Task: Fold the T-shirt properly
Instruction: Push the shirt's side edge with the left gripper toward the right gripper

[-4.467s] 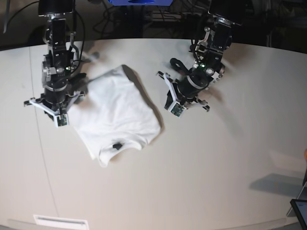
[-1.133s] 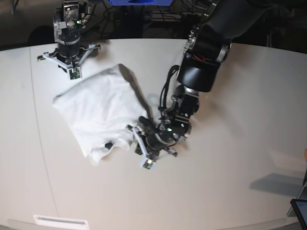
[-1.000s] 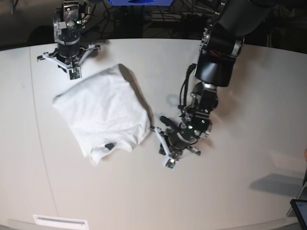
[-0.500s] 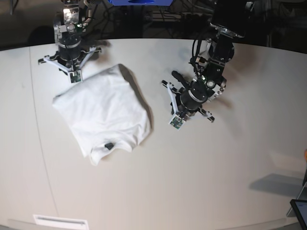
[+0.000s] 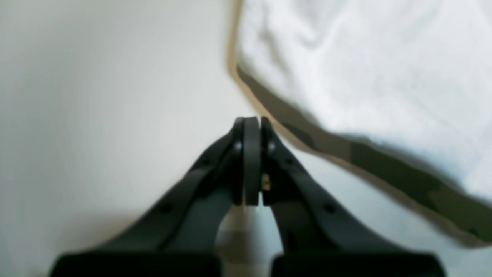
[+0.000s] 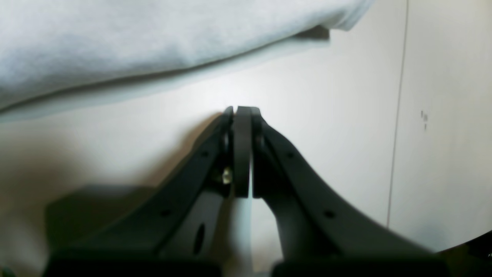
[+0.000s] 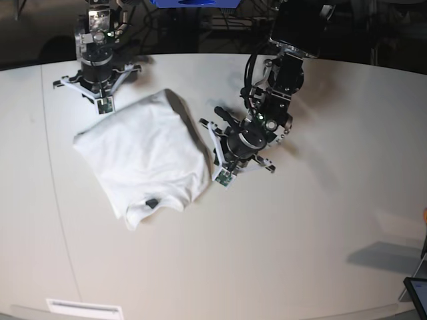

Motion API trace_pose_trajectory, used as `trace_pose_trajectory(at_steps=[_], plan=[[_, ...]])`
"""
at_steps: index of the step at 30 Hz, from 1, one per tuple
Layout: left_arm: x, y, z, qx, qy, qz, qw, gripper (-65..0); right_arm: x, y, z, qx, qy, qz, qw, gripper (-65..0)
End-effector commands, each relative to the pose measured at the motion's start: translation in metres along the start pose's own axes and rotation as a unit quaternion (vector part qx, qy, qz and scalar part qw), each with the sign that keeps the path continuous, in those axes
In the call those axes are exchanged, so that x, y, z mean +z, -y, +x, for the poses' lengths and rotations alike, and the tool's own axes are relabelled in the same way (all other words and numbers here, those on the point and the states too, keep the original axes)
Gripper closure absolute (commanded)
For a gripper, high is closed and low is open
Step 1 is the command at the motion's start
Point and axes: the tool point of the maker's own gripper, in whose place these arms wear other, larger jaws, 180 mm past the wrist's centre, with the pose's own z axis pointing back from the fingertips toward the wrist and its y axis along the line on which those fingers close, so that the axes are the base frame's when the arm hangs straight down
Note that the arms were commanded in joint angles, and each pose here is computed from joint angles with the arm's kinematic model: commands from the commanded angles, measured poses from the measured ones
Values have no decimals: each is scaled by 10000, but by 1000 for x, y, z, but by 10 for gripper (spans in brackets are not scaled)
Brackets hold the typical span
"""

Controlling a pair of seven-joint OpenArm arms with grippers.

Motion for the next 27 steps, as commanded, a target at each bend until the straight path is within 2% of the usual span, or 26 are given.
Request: trace_pose_trajectory(at_steps=[1,7,11,15,19,23,27], plan=[[-1,-2,20,14,260,17,9997,0,2,1,0,-7,-4,-23,10000,-3],[-19,4,12,141,16,-112,9998,0,2,1,0,-7,-4,-23,10000,-3],[-34,7,14,-18,-142,-198,9997,0,2,1,1,-8,3,-25,10000,-3],[-47,11,29,-102,32,-289,9995,0,2,1,1,-8,3,-25,10000,-3],[-64,19,35,-16,-119,-416,9991,0,2,1,1,-8,3,-25,10000,-3],[-78,28,54,77,142,-541,9984,0,2,1,0,-7,-4,-23,10000,-3],[-95,36,68,137,157,-668,9975,0,3,1,-1,-5,-11,-20,10000,-3]])
